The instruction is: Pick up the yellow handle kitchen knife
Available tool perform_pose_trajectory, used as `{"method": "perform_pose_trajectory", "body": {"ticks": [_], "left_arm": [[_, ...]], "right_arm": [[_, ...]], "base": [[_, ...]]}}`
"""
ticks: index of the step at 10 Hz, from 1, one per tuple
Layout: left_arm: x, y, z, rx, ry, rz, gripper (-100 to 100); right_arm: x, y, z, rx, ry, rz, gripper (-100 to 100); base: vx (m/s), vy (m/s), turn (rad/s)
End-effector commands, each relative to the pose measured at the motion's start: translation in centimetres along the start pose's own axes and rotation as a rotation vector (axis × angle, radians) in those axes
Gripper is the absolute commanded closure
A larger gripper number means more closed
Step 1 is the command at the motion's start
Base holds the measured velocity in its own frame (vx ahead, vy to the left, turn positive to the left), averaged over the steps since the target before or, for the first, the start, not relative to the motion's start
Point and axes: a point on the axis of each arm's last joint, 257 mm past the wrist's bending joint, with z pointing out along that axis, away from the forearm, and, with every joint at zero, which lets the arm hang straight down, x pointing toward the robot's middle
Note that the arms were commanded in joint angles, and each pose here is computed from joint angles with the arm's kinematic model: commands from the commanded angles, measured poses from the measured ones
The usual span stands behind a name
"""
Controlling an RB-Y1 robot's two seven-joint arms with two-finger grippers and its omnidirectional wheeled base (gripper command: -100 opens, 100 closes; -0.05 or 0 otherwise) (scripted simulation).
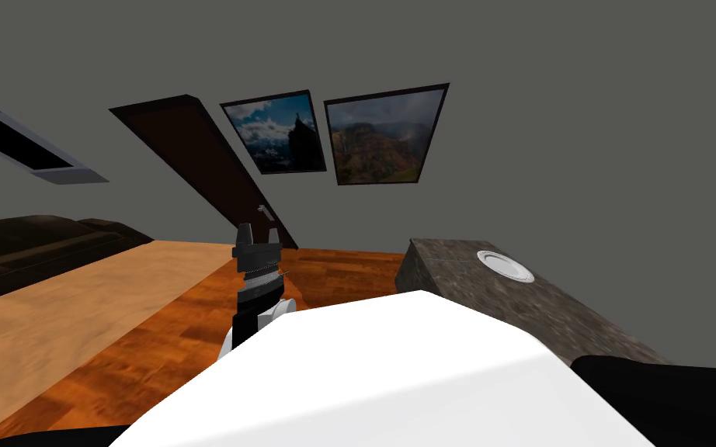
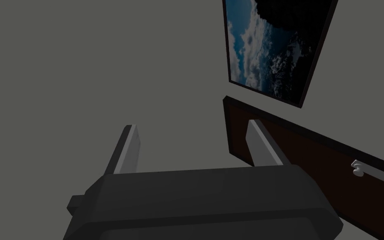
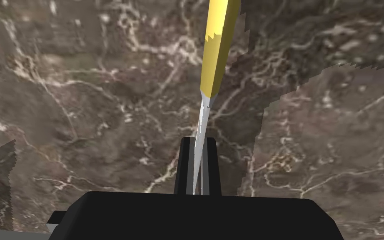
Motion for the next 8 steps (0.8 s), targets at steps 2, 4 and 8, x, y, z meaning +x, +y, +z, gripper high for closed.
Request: {"method": "perform_pose_trajectory", "body": {"ticks": [2,4,8], "left_arm": [[0.0,0.0,0.0,0.0,0.0,0.0,0],[0.0,0.0,0.0,0.0,0.0,0.0,0],[0.0,0.0,0.0,0.0,0.0,0.0,0]], "right_arm": [[0.0,0.0,0.0,-0.001,0.0,0.0,100],[-0.3,0.2,-0.6,-0.015,-0.008,-0.02,100],[-0.4,0.1,-1.2,-0.019,-0.011,-0.024,0]], "base": [[0.0,0.0,0.0],[0.004,-0.006,-0.013],[0.007,-0.014,-0.023]]}}
